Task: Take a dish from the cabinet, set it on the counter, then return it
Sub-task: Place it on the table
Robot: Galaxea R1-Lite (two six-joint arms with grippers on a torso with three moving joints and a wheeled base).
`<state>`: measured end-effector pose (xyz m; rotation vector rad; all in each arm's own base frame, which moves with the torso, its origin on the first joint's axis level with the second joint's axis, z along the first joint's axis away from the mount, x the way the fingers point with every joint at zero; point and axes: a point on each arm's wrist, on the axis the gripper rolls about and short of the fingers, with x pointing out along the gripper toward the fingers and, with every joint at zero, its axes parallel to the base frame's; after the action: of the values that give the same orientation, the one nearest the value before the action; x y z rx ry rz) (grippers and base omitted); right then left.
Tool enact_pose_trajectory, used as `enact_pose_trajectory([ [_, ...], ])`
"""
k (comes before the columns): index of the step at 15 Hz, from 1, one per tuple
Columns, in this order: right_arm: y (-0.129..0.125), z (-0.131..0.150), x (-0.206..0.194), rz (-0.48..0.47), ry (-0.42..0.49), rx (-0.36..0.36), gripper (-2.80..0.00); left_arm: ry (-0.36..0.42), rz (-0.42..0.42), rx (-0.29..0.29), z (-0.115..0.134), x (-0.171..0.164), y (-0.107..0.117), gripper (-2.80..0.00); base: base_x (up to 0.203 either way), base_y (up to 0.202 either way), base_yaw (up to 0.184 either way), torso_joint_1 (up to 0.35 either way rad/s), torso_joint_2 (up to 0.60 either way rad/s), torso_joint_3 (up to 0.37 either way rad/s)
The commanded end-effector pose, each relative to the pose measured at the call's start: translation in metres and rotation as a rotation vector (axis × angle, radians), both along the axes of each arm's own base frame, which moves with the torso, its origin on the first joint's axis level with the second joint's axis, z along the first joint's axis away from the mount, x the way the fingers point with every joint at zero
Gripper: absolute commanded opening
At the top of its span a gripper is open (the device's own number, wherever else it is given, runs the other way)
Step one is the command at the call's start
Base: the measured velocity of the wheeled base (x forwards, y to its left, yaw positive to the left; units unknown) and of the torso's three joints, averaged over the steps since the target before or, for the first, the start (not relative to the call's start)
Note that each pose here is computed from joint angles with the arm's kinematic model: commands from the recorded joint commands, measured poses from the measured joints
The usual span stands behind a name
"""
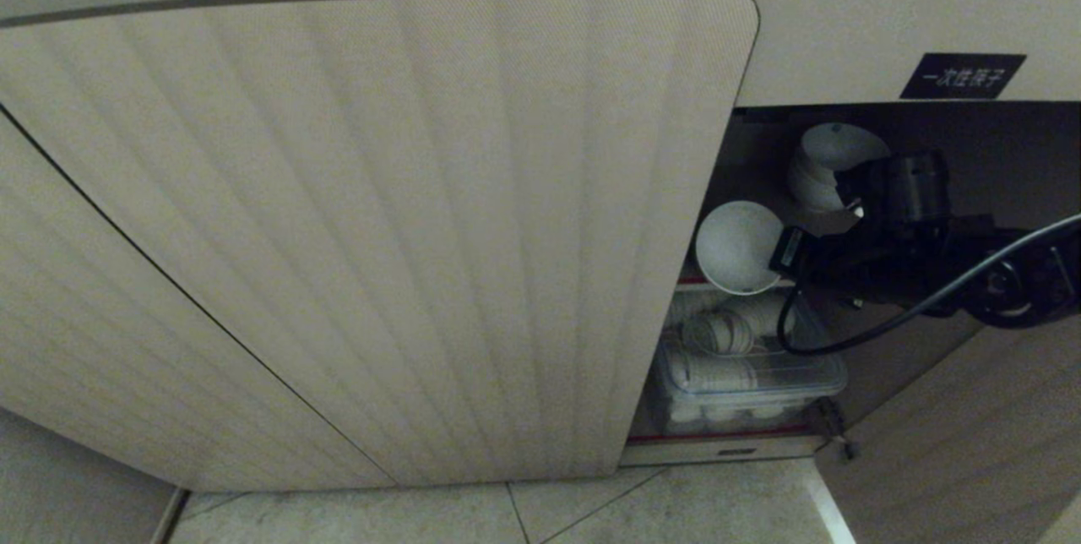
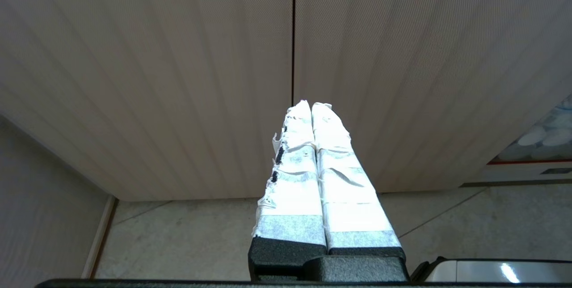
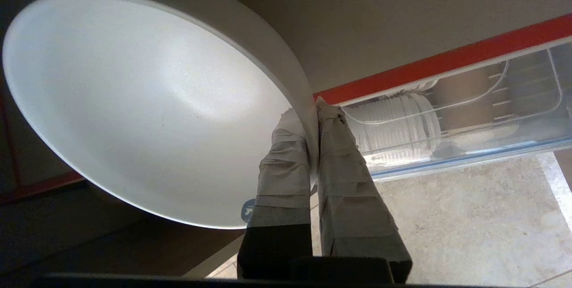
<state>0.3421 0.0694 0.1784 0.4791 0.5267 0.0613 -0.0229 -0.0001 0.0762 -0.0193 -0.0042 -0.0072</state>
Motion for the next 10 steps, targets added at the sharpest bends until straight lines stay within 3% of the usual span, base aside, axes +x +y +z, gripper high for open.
enact_pose_trajectory([
  [1,0.001,0.004,-0.003,0.004,-0.003,0.003,-2.80,0.000,0.000,-0.001,0.000,0.000,0.000,-2.80,0.000,0.000,0.000,0.000,0.00,0.000],
  [10,-0.004,0.008,-0.025,0.003,0.032,-0.005,-2.80,0.000,0.000,-0.001,0.000,0.000,0.000,-2.80,0.000,0.000,0.000,0.000,0.00,0.000],
])
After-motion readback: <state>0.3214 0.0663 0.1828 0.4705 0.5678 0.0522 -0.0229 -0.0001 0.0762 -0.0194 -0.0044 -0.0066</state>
